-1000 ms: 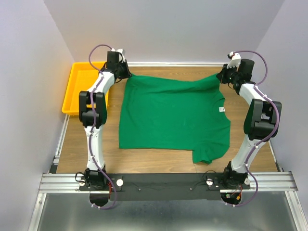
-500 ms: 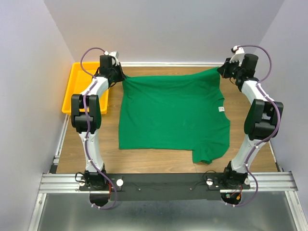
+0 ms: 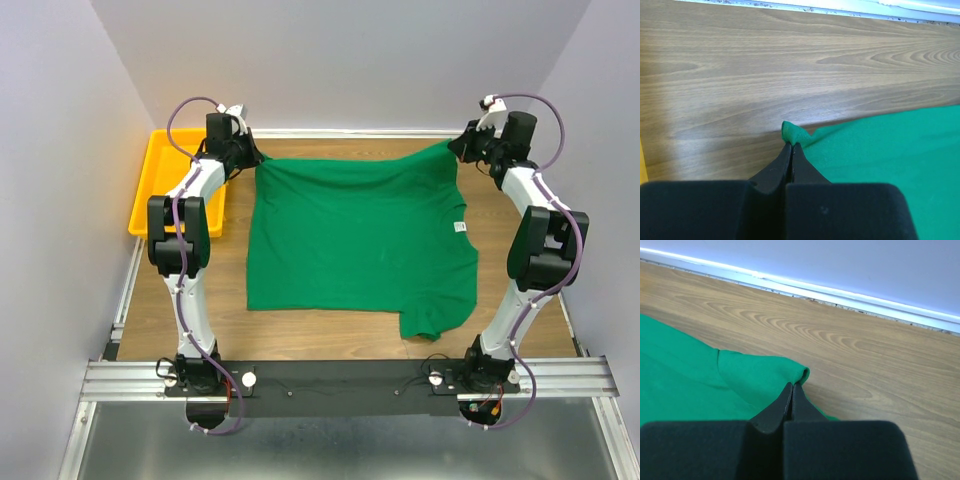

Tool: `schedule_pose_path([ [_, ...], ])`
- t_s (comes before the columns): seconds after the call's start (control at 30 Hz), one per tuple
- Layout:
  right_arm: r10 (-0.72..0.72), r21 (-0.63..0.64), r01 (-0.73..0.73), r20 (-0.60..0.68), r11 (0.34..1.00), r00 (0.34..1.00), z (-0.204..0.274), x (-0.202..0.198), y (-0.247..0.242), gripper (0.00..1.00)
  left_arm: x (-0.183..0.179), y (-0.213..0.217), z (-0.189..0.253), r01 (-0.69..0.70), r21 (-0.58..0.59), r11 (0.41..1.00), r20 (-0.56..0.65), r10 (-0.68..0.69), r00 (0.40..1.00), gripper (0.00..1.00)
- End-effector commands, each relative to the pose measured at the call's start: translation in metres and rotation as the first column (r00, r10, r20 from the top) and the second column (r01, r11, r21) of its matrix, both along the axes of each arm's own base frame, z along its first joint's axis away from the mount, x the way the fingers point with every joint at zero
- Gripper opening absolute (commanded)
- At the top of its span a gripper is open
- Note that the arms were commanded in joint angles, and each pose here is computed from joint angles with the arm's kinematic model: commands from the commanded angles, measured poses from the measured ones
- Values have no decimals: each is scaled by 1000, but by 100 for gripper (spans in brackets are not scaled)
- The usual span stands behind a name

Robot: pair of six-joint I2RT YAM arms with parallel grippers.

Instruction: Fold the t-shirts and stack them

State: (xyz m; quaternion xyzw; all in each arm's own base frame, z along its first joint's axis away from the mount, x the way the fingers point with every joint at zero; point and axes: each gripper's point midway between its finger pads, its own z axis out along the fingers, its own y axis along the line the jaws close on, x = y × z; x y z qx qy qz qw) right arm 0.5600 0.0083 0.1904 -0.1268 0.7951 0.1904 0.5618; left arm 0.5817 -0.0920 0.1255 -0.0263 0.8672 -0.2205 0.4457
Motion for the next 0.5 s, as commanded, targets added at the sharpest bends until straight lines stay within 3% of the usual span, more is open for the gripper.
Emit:
schedule_pose_path([
  [0.0, 0, -1, 0, -11, 1000, 1000, -5, -6, -3, 1, 1, 1, 13, 28, -7, 1000, 44, -28, 999, 0],
  [0.47, -33, -29, 32, -34, 999, 999, -14, -26, -11, 0, -28, 2, 7, 32, -4, 999, 42, -31, 999, 0],
])
